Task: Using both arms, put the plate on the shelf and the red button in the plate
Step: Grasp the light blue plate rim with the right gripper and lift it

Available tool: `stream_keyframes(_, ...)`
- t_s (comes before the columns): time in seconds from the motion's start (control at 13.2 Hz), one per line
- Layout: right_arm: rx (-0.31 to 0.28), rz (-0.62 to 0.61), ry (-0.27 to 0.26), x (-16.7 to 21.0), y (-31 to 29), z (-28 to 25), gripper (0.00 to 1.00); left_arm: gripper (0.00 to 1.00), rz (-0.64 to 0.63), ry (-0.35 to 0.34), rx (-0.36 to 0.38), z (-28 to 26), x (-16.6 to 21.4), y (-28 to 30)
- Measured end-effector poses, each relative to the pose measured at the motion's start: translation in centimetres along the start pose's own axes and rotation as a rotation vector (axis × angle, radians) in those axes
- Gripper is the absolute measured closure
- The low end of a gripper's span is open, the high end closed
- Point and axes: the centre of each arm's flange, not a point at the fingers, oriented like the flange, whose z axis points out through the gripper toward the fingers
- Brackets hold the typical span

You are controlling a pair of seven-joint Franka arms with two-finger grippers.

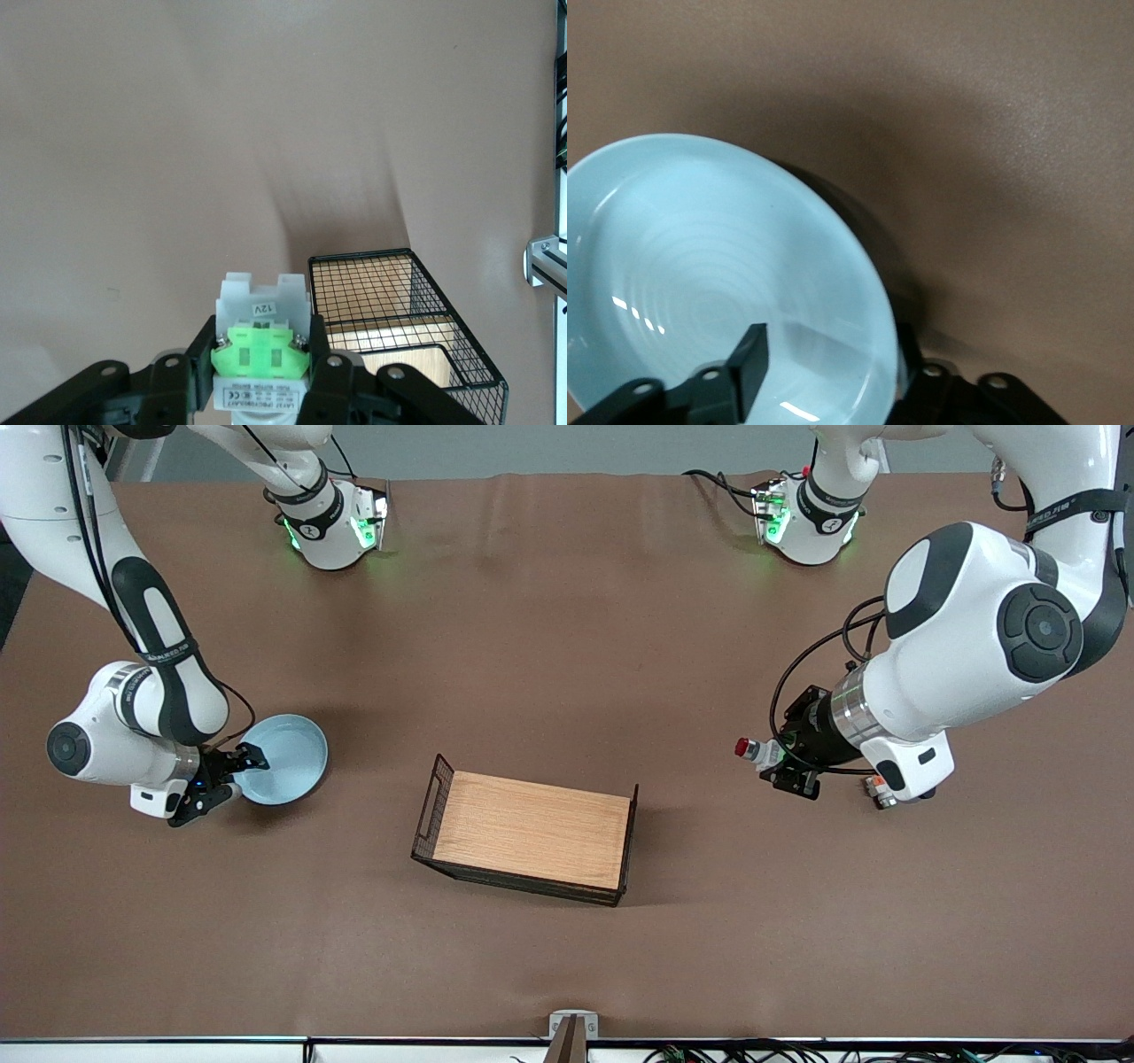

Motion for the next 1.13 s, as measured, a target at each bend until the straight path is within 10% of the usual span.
stream_keyframes(0.53, -0.021, -0.107, 0.021, -0.6, 1.3, 0.2, 0.55, 0.58, 0.016, 0.000, 0.000, 0.0, 0.2, 0.0)
stream_keyframes(1.13, -0.004, -0.125, 0.018, -0.9, 1.7, -0.5, 0.96, 0.58, 0.023, 0.000, -0.001, -0.1, 0.8, 0.1)
